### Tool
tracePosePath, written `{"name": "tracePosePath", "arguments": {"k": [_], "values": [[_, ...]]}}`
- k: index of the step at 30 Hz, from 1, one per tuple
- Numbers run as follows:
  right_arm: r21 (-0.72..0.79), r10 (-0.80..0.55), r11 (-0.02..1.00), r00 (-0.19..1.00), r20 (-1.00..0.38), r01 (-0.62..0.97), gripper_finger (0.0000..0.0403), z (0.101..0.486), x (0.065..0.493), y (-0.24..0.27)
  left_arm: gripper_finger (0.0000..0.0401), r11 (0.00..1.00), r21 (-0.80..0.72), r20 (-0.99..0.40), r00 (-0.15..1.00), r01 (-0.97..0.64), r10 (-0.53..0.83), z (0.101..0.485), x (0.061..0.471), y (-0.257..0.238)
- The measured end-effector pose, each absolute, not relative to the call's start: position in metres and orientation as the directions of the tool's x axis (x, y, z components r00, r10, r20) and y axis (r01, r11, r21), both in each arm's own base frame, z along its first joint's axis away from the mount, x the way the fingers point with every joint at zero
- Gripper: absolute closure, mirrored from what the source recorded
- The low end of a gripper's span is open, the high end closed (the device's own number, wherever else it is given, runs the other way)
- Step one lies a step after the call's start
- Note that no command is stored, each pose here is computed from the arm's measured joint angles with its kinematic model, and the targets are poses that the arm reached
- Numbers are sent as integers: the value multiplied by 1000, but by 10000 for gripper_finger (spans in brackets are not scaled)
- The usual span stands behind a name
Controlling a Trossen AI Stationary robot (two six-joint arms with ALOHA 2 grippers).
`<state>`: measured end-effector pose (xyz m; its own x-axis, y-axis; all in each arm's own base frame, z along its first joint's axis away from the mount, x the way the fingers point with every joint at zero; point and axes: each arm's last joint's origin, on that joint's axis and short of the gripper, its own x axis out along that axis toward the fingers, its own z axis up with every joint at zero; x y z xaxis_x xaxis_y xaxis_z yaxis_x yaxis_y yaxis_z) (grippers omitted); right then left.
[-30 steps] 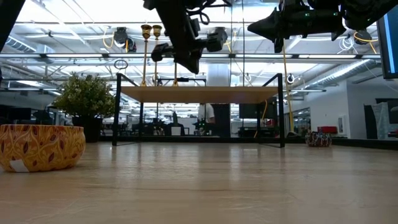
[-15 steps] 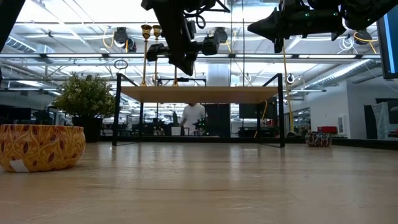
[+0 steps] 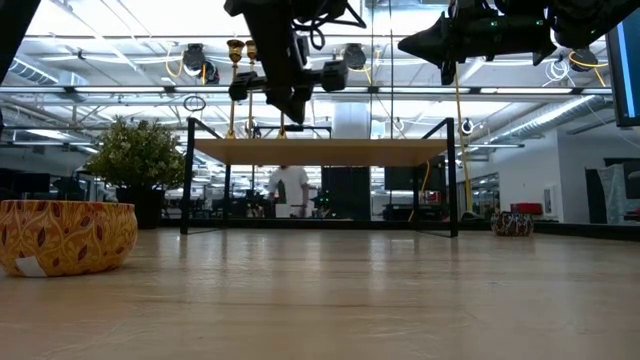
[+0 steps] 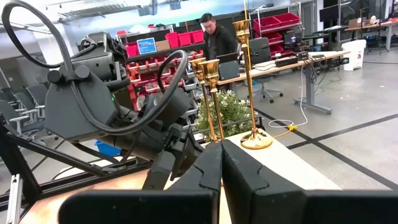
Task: Pick & Place candle stick holders
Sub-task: Put the gold candle holder on the shelf
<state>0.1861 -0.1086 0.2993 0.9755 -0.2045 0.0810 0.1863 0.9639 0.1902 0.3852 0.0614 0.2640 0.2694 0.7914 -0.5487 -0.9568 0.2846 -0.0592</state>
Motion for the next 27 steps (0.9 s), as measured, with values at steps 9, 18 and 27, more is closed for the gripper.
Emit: {"name": "tracePosePath", "arguments": {"k": [9,18,27], "values": [[190,-204,964,975,81,186,399,299,186,-109,398,354,-122,-572,357,-927,738,265,391,38],[184,-205,965,976,80,188,399,299,186,-108,398,357,-73,-510,342,-931,789,243,405,20],[199,-206,960,978,40,194,399,295,186,-109,397,405,-45,-455,379,-913,806,234,422,25]]}}
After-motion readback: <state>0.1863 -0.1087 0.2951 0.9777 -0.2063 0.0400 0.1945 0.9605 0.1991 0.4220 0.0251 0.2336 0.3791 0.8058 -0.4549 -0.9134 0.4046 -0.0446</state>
